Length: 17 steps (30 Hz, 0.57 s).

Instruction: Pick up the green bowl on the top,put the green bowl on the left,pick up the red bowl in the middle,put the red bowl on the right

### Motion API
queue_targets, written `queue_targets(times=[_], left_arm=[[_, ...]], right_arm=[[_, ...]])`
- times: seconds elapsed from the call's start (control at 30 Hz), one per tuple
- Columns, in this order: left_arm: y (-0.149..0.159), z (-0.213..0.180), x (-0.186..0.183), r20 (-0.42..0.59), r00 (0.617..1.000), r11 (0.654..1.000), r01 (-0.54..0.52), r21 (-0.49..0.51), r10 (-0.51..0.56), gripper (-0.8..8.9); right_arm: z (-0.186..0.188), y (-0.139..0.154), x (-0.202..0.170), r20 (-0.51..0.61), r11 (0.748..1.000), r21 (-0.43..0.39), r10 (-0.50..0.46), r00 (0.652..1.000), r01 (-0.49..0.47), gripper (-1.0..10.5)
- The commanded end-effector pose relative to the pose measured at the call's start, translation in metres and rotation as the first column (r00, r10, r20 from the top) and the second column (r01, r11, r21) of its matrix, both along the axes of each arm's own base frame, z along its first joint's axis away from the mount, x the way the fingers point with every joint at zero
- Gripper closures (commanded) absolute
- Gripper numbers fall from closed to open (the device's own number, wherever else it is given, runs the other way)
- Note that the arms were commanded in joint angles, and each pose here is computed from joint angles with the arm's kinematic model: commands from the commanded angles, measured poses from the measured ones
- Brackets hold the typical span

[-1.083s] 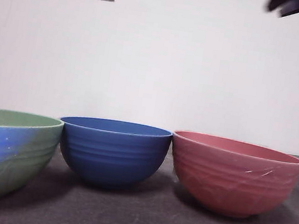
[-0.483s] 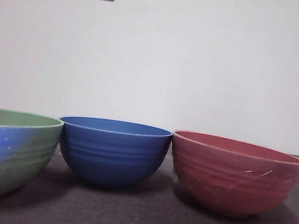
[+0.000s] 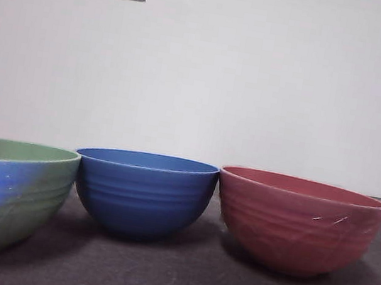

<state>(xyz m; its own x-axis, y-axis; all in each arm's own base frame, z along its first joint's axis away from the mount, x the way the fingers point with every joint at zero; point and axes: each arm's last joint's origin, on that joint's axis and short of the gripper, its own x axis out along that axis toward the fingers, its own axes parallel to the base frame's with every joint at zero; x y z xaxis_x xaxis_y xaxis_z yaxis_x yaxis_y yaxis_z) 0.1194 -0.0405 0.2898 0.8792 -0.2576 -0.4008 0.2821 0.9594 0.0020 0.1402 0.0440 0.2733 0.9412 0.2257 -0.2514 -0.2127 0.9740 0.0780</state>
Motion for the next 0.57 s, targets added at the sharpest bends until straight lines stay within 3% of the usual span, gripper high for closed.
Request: queue_targets(times=[0.03, 0.13, 0.23, 0.33, 0.57], left_arm=[[0.000, -0.001, 0.000, -0.002, 1.000, 1.000, 0.004, -0.007, -0.004, 8.17], [0.005, 0.004, -0.013, 0.040, 0.999, 1.000, -0.022, -0.009, 0.023, 8.17], [0.017, 0.011, -0.037, 0.153, 0.988, 0.999, -0.029, 0.030, 0.024, 8.17], [0.028, 0.008, -0.057, 0.251, 0.962, 0.994, -0.110, -0.010, 0.109, 8.17], [0.039, -0.048, -0.050, 0.338, 0.899, 0.959, -0.279, -0.042, 0.276, 8.17]], right_arm=[[-0.001, 0.000, 0.000, 0.000, 1.000, 0.012, -0.005, 1.000, 0.005, 9.6], [-0.001, 0.000, 0.000, -0.001, 1.000, 0.012, -0.005, 1.000, 0.005, 9.6], [-0.001, 0.000, 0.000, -0.002, 1.000, 0.012, -0.005, 1.000, 0.005, 9.6], [-0.001, 0.000, 0.000, -0.002, 1.000, 0.011, -0.007, 1.000, 0.007, 9.6], [-0.002, 0.000, 0.000, -0.008, 1.000, 0.009, -0.005, 1.000, 0.005, 9.6]])
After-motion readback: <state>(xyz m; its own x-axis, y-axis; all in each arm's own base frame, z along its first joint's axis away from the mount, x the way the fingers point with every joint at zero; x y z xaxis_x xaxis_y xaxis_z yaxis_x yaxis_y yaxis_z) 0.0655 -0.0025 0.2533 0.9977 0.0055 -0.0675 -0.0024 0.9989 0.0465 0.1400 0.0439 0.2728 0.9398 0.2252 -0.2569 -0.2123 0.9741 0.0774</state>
